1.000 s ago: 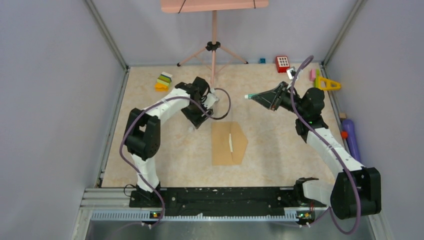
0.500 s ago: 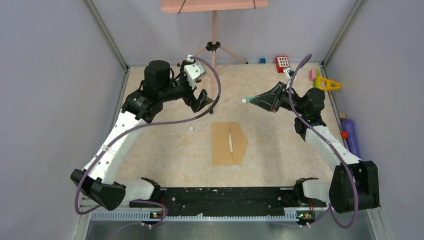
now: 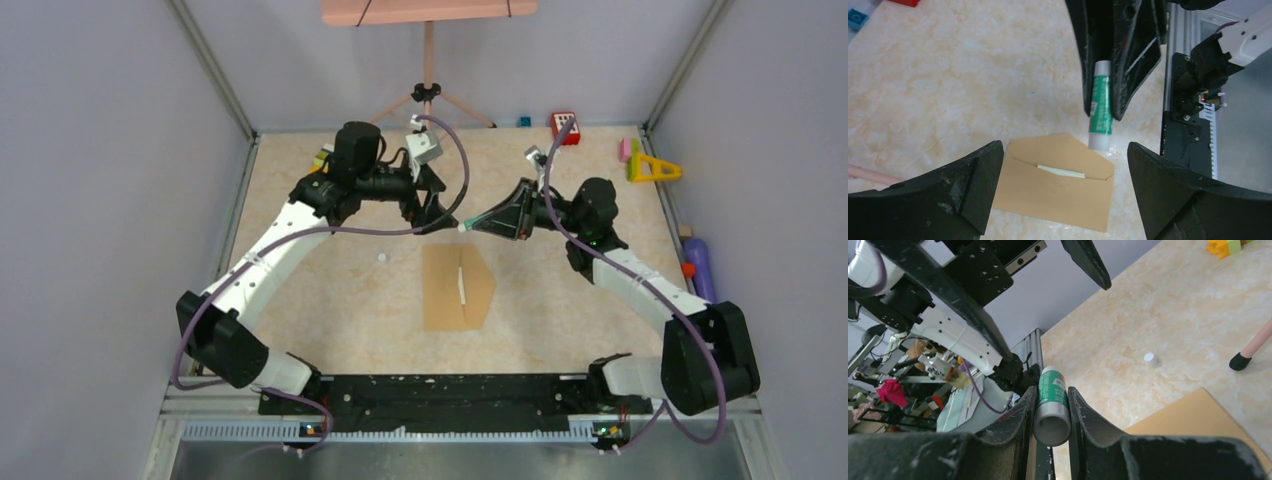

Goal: Place the letter into the envelope and seal it
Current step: Unscrew the solid glue.

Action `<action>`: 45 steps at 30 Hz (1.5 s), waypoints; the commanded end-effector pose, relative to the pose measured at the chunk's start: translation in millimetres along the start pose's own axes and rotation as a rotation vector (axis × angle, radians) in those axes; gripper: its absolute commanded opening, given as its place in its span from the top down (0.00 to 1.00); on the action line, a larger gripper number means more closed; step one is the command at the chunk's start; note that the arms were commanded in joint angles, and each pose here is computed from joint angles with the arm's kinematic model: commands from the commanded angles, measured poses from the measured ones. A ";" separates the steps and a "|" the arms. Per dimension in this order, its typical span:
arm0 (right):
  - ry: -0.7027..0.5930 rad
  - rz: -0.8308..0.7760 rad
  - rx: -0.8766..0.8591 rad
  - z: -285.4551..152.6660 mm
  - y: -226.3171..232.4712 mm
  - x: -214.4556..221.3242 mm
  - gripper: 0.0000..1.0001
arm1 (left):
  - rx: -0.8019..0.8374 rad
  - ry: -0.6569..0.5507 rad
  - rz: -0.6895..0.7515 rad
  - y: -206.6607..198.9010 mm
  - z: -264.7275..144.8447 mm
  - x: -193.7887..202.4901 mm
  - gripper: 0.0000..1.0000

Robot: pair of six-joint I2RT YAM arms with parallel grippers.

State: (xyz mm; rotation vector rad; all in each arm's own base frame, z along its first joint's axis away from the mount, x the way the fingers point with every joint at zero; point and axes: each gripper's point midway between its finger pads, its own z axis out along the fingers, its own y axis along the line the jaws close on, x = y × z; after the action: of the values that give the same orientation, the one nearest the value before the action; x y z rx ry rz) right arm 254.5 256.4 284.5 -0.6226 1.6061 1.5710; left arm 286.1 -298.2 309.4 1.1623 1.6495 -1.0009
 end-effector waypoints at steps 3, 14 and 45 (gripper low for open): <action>0.014 -0.109 -0.025 11.3 3.7 0.1 1.00 | 0.159 -0.034 -0.004 -31.6 16.8 -8.5 0.01; 0.000 -0.146 -0.026 9.7 9.1 -3.4 1.00 | 0.204 0.036 -0.013 -41.7 31.7 26.0 0.10; 0.043 -0.138 -0.053 10.9 8.5 5.3 1.00 | 0.187 0.065 0.004 -37.6 44.3 21.0 0.55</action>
State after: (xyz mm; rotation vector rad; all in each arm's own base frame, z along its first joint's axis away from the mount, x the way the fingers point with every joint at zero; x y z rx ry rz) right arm 250.0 265.8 269.0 -0.7110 1.6048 1.5345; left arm 254.8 -338.5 256.3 1.3226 1.7181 -1.1476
